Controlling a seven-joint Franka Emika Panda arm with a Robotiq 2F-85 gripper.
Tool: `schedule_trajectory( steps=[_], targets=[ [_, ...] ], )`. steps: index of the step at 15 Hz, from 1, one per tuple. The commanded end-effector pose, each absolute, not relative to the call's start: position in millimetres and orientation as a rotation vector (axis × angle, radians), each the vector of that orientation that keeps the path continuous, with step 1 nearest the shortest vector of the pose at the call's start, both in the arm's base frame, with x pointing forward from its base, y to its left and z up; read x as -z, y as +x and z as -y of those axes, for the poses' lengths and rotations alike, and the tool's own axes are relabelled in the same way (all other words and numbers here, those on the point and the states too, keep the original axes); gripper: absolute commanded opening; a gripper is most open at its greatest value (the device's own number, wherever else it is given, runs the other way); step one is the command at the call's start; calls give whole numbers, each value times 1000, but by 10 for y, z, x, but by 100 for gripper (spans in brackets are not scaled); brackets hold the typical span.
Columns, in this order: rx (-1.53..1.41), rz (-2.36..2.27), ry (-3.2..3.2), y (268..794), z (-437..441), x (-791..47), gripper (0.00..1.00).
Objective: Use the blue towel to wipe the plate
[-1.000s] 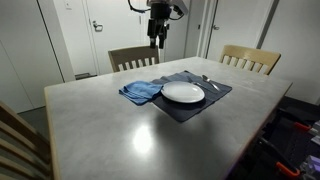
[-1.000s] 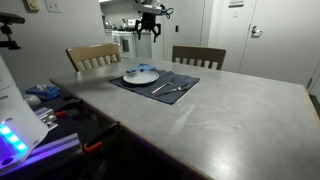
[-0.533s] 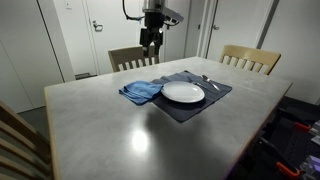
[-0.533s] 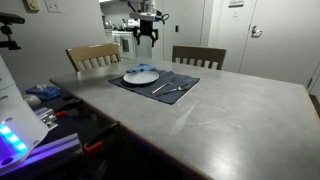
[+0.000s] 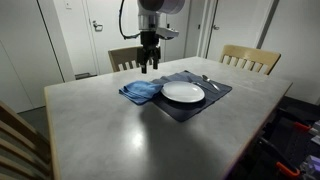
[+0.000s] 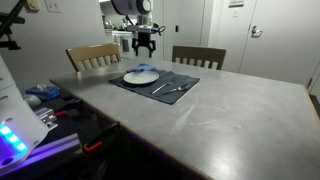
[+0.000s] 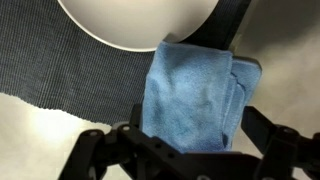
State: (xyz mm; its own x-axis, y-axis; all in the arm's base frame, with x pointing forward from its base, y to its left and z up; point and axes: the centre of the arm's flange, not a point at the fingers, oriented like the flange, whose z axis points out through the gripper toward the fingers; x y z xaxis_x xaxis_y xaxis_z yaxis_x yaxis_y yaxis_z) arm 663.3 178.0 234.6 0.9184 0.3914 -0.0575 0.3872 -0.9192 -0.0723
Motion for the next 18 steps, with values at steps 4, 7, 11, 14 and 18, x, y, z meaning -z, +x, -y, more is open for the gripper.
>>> schedule_trajectory(
  steps=[4,7,11,14,18],
  targets=[
    [-183,632,-3091,6720,-1997,-2009,100],
    [-205,656,-3102,6720,-2074,-1909,100],
    [-213,648,-3120,6731,-2174,-1829,100],
    [-205,606,-3114,6752,-2217,-1786,100],
    [-195,560,-3108,6790,-2255,-1758,100]
  ],
)
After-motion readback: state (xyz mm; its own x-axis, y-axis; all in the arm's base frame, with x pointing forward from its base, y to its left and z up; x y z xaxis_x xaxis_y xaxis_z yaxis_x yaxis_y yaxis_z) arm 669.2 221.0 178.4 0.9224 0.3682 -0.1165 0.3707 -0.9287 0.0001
